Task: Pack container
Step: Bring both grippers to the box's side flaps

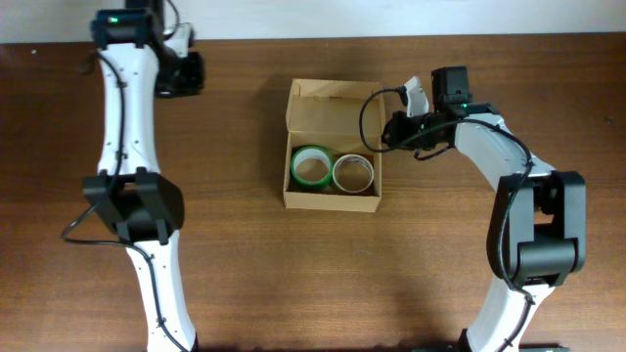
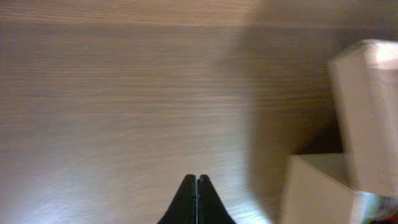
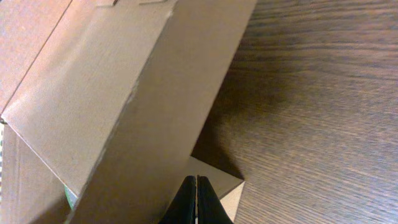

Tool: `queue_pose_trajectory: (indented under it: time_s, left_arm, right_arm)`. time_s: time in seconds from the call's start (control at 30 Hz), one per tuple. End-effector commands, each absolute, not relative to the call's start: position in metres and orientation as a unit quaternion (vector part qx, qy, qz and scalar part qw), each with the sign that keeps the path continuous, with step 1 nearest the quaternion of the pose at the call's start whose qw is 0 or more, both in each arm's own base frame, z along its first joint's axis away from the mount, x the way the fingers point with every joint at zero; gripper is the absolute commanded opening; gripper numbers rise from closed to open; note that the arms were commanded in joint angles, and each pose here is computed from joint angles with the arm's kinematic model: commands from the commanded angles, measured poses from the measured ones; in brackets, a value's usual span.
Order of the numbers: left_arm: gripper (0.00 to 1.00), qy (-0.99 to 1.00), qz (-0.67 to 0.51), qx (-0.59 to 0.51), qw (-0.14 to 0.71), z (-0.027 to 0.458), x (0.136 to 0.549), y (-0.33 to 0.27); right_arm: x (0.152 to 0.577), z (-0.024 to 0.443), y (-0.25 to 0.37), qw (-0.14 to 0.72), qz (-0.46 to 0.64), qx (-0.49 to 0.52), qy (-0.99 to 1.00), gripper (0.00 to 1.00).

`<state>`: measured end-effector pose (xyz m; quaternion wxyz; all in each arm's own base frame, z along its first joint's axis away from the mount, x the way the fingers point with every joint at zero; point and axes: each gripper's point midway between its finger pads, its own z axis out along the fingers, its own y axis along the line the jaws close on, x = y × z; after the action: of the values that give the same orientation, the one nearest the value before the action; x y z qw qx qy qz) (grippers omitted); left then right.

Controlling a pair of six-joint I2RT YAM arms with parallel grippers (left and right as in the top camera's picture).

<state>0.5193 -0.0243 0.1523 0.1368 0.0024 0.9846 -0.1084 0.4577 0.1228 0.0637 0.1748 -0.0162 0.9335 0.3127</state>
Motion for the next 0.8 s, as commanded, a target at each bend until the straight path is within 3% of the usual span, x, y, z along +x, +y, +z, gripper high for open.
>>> queue_pose_trajectory:
  time_s: [0.0, 0.23, 0.77]
  left_arm:
    - [0.06, 0.967, -0.214, 0.043, 0.135, 0.155, 0.518, -0.08]
    - [0.03, 0.951, -0.289, 0.026, 0.107, 0.146, 0.514, -0.116]
    - [0.02, 0.888, -0.46, -0.013, -0.013, 0.075, 0.494, -0.166]
  right_arm:
    - [0.463, 0.071, 0.111, 0.185, 0.318, -0.002, 0.93, 0.04]
    - [0.469, 0.073, 0.094, 0.195, 0.316, 0.018, 0.928, 0.04]
    - [0.481, 0.084, 0.1, 0.209, 0.345, 0.049, 0.914, 0.04]
